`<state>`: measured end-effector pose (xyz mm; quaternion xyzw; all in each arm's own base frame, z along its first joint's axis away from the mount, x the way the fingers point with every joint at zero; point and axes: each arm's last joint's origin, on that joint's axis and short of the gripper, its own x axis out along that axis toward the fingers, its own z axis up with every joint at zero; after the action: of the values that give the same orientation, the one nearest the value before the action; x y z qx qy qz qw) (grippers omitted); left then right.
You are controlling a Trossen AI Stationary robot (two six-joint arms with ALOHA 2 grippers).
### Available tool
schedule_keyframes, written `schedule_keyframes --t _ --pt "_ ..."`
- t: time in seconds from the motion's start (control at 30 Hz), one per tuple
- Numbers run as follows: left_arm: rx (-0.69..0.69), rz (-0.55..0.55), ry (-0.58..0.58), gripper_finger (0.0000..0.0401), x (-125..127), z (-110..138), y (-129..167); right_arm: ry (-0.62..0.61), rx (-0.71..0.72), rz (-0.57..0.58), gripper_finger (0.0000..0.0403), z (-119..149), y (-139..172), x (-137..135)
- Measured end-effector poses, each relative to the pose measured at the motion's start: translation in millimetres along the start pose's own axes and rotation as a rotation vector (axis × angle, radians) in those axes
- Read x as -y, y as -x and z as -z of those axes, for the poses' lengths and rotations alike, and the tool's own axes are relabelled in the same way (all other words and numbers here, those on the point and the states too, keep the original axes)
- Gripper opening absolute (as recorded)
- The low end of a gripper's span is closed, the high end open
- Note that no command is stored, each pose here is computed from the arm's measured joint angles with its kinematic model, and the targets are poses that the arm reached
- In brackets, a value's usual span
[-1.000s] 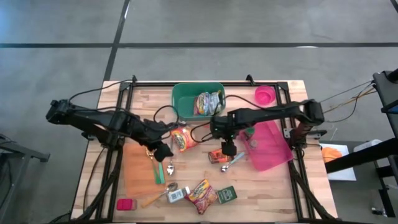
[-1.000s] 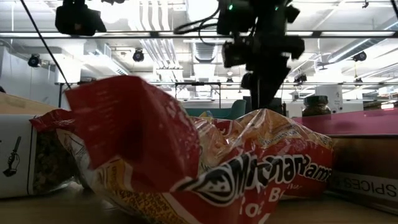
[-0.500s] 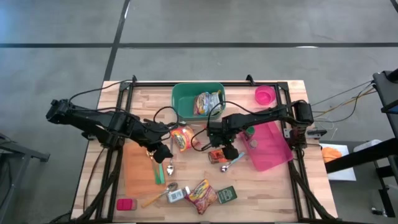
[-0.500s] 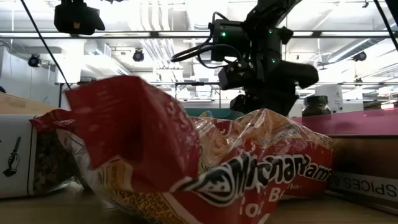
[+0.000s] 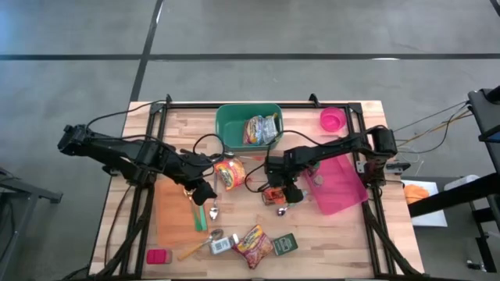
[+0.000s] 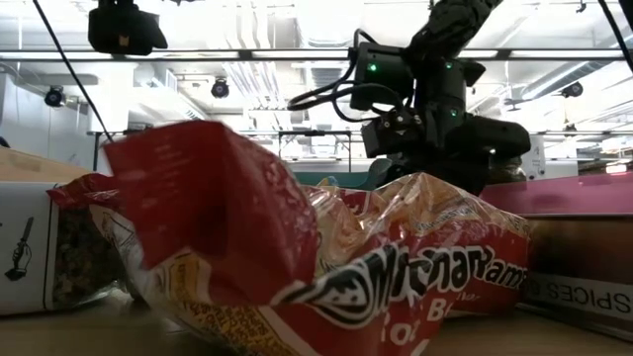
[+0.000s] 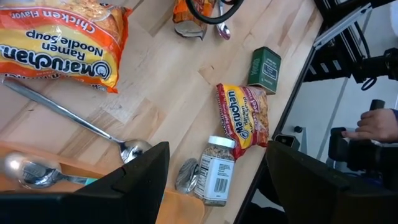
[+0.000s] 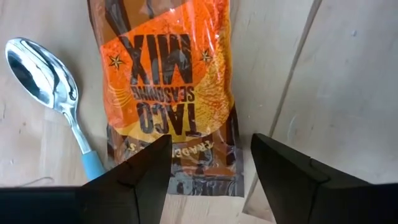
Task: Pick & Place Food Item
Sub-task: Put the orange spice pack into the pink bin
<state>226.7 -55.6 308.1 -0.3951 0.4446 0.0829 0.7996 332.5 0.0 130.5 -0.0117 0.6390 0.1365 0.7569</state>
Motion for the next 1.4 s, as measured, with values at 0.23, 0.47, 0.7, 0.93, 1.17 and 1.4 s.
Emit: schedule_keyframes --t 0.23,0.47,0.7,0.93,1.17,1.4 --pt "0.0 0.0 0.0 0.0269 0.0 0.0 0.0 -0.001 0.012 0.017 0.015 3.1 -5.6 0.6" --pt "0.0 0.001 0.0 0.0269 0.1 -0.1 0.2 -0.013 0.013 0.026 0.0067 4.6 -7.9 0.8" --pt "0.001 0.001 0.001 0.0269 0.1 -0.2 0.2 -0.043 0.008 0.058 0.0014 2.7 -6.7 0.0" --pt "0.0 0.0 0.009 0.0269 0.0 -0.1 0.0 0.002 0.053 0.082 0.0011 -9.2 9.4 -9.4" --pt "0.029 -0.006 0.011 0.0269 -0.9 -3.1 0.1 0.153 0.107 0.108 0.001 -23.6 53.6 -32.1" --pt "0.09 0.024 -0.003 0.0269 -1.9 -14.7 0.8 0.246 0.197 0.139 0.001 -40.7 98.0 -58.7"
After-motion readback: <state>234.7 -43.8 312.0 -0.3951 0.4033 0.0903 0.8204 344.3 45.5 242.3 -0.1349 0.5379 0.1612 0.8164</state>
